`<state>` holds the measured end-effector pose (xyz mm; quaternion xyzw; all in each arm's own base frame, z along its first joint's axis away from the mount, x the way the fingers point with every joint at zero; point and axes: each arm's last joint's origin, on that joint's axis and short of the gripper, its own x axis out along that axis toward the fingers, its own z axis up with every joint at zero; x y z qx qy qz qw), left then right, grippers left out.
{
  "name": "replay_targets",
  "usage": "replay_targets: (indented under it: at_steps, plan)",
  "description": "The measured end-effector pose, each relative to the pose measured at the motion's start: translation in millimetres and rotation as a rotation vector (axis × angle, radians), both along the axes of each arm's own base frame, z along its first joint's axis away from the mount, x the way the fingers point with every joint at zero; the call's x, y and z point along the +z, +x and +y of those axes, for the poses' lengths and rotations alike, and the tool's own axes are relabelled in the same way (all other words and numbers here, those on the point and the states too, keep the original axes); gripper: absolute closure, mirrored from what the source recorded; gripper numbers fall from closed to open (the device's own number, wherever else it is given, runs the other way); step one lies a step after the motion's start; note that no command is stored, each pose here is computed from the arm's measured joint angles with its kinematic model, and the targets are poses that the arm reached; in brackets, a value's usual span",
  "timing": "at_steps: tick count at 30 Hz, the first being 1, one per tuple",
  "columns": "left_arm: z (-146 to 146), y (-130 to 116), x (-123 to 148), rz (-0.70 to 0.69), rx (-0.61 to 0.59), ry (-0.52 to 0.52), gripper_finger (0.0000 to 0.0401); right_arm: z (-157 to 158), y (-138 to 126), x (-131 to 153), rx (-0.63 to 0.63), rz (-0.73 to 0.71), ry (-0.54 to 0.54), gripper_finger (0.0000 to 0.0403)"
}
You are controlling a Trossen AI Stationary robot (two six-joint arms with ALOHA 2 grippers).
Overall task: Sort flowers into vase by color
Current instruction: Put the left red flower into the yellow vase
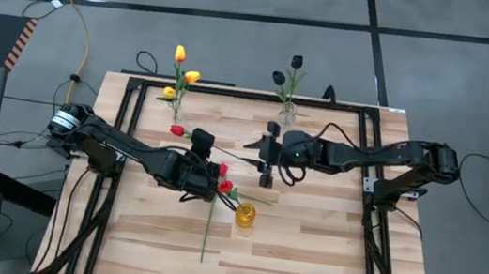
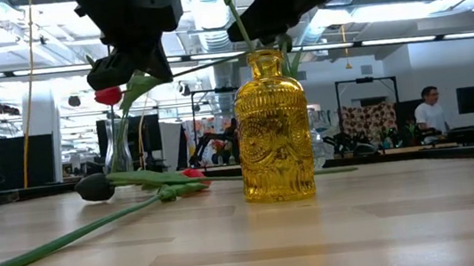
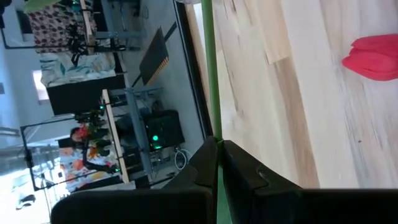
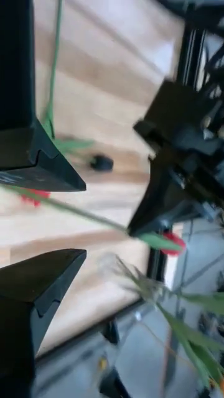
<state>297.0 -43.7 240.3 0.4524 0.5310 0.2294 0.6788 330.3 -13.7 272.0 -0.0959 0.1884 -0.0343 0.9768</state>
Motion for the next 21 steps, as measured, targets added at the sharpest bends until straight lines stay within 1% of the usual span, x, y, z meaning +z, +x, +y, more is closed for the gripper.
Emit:
replay_targets:
  at_steps: [4,8,12,21]
  plan:
    - [-0.1,0.6,0.2,-0.008,0.000,-0.001,0.0401,-0.4,-0.6,-0.8,0.043,0.020,0.075,0.0217]
    - [-0.3,1.5,0.5,-0.019,0.000,-0.004,0.0401,-1.5,-1.6,-2.9,0.041,0.043,0.090,0.0217]
    - [-0.4,2.0,0.6,-0.025,0.000,-0.005,0.0401,-0.8,-3.1,-6.1,0.048,0.078,0.129,0.0217]
    - [-0.6,2.0,0.6,-0.025,0.000,-0.005,0.0401,-0.9,-3.9,-7.8,0.042,0.097,0.131,0.0217]
